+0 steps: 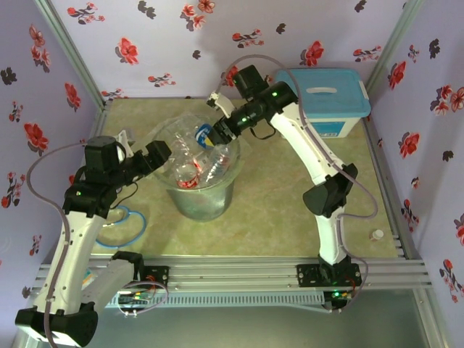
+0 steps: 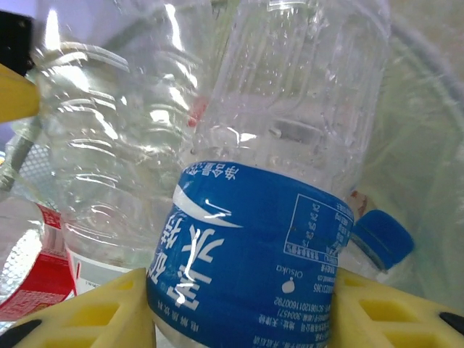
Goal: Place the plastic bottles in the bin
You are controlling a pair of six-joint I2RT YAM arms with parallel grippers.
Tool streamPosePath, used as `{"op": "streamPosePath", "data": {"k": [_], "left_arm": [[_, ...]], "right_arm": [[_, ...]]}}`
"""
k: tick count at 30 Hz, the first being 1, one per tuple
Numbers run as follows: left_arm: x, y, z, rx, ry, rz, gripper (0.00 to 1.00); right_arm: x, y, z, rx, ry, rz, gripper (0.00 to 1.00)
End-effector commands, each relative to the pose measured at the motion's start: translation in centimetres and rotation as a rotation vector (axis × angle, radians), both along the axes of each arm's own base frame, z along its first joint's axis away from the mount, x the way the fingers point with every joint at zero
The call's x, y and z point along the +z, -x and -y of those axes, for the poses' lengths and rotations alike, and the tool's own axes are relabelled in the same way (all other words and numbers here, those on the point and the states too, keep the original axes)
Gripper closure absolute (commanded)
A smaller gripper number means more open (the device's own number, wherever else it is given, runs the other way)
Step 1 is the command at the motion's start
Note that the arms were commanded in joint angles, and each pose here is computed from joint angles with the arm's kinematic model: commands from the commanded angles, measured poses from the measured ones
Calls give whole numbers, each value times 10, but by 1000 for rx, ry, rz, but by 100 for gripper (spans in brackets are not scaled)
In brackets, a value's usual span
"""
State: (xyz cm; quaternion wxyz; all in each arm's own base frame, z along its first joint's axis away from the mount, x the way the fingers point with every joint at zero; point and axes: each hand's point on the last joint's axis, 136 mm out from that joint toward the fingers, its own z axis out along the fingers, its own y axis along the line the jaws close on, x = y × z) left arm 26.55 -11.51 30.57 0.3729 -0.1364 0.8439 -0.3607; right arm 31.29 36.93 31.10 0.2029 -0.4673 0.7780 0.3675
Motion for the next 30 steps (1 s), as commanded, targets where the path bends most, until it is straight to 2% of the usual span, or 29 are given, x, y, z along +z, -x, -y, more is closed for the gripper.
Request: {"op": "streamPosePath", "data": {"k": [1,4,9,12,15,19,25,30], "left_arm": [[30,-6,7,-29,51,100,8],[32,-6,7,-25,54,104,8],[30,-8,4,-14,24,98,7],[36,-9,3,-13,13,111,7],[43,-9,-1,-7,-20,124,7],[58,-7,-5,-2,-52,148,7],[80,12,-6,-34,-83,176,6],[89,43,-16,-67,-230,187,5]], "right_arm": [[5,1,8,-22,34,26,41],[11,-3,12,-49,40,67,27],[28,-15,16,-105,20,160,17],[40,-23,18,-138,4,213,16],[55,-30,21,-178,-28,243,16],[71,-35,29,-247,-59,248,24],[74,-8,47,-286,-43,213,29],[77,13,69,-348,-61,230,34]]}}
